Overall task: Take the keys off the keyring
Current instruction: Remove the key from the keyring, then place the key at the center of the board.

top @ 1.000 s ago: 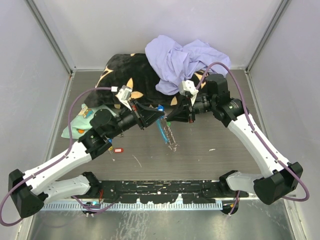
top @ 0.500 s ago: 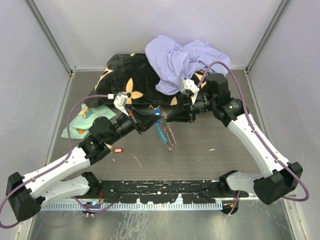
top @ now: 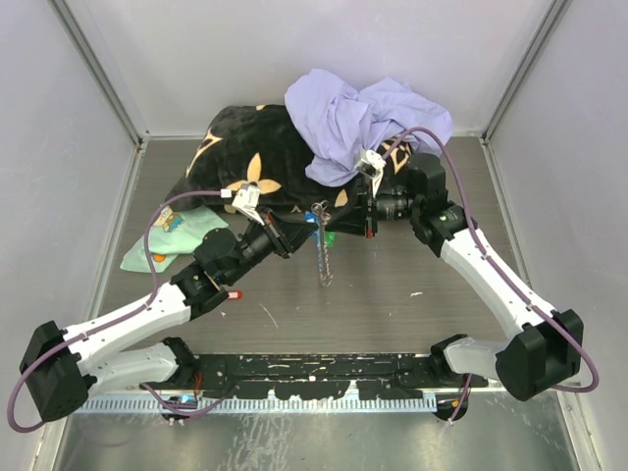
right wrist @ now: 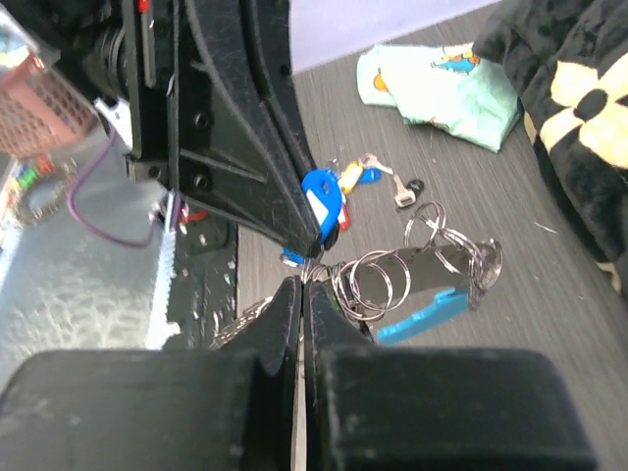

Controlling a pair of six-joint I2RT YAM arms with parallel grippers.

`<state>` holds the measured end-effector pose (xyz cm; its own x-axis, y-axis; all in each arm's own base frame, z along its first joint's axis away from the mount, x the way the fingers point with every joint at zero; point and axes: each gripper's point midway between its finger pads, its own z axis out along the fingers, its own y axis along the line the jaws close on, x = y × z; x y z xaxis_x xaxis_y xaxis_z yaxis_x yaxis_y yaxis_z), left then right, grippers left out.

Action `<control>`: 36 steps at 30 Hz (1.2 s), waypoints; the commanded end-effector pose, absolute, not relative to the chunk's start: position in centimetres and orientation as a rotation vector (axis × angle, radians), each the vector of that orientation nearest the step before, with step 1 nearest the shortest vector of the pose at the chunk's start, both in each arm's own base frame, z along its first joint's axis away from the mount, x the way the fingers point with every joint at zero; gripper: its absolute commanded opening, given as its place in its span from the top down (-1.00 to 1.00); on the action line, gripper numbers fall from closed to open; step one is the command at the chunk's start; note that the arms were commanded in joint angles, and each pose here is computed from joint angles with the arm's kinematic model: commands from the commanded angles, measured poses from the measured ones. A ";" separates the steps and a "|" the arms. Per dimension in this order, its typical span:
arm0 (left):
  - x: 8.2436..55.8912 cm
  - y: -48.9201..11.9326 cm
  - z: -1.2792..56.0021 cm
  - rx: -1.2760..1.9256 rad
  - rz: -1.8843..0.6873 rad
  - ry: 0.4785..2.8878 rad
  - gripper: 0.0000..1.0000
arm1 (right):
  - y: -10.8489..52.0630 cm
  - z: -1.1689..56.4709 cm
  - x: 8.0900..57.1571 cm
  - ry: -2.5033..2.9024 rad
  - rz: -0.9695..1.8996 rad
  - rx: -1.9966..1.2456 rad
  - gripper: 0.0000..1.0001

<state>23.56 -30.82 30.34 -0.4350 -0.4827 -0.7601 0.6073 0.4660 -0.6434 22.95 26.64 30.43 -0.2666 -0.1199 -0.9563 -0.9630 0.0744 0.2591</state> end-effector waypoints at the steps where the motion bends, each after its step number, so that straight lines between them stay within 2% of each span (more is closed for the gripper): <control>1: 24.7 -28.9 30.3 0.045 -1.079 1.584 1.00 | 27.5 32.7 24.3 1.476 1.382 -0.963 0.99; 8: 25.9 -30.5 28.6 0.026 -1.056 1.639 1.00 | 28.2 30.8 27.0 1.589 1.434 -0.703 0.99; 15: 26.6 -30.1 24.7 0.015 -0.918 1.749 1.00 | 27.5 28.2 29.6 1.644 1.440 -0.490 0.99; 24: 25.6 -27.2 25.9 0.091 -0.820 1.704 1.00 | 27.5 27.7 25.5 1.496 1.367 -0.879 0.99; 30: 23.9 -24.9 23.2 0.134 -0.785 1.852 1.00 | 25.6 26.6 22.9 1.441 1.284 -1.113 0.99; 36: 23.6 -22.8 18.3 0.043 -0.863 2.038 1.00 | 23.2 27.2 21.8 1.382 1.281 -1.154 0.99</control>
